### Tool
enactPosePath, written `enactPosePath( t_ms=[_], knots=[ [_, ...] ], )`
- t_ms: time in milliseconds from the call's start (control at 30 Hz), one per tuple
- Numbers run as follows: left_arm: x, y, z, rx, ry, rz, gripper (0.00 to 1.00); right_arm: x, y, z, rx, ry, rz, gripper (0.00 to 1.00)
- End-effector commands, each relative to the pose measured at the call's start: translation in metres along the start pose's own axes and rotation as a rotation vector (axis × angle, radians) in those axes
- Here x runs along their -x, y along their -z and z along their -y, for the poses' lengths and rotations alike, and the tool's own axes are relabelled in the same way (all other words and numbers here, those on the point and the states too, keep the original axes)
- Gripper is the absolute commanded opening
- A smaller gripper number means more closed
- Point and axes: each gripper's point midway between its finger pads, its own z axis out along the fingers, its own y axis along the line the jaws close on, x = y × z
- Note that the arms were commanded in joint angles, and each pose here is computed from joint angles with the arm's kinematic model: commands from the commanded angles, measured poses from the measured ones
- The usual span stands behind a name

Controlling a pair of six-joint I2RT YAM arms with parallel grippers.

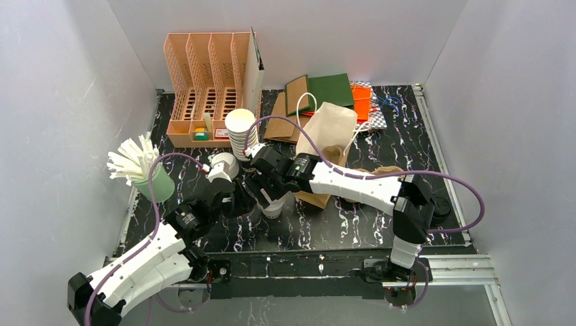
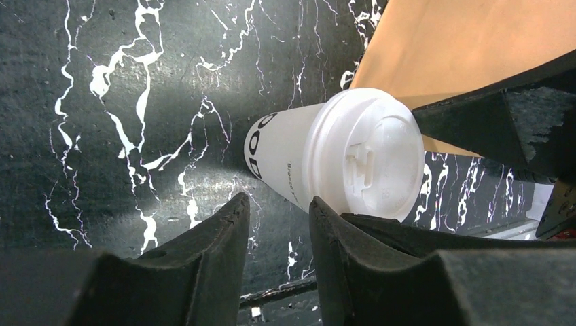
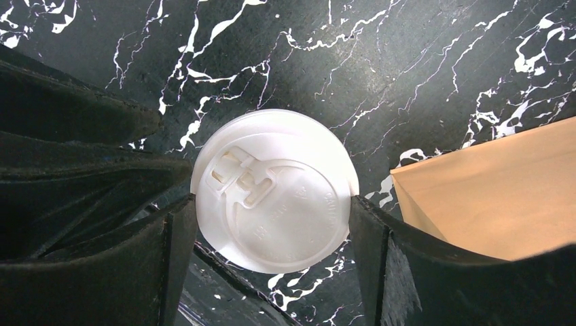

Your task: Pack the takeout coffee

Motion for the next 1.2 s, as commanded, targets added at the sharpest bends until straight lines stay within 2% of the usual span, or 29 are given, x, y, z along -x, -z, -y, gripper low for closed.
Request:
enactPosePath(
  t_ms=[0, 533, 1167],
  knots=[
    [-0.003, 0.002, 0.007, -0.046, 0.030, -0.015, 0.38, -0.006, 0.001, 0.004, -0.030, 0.032, -0.012, 0.78],
    [-0.007, -0.005, 0.007, -0.066, 0.066, -0.038, 0.39, -0.020, -0.001, 0.004, -0.039, 0.045, -0.027, 0.77],
    [-0.019, -0.022, -0.012, -0.010, 0.072, -0.066, 0.31, -0.023, -0.001, 0.005, -0.039, 0.059, -0.035, 0.75]
  ],
)
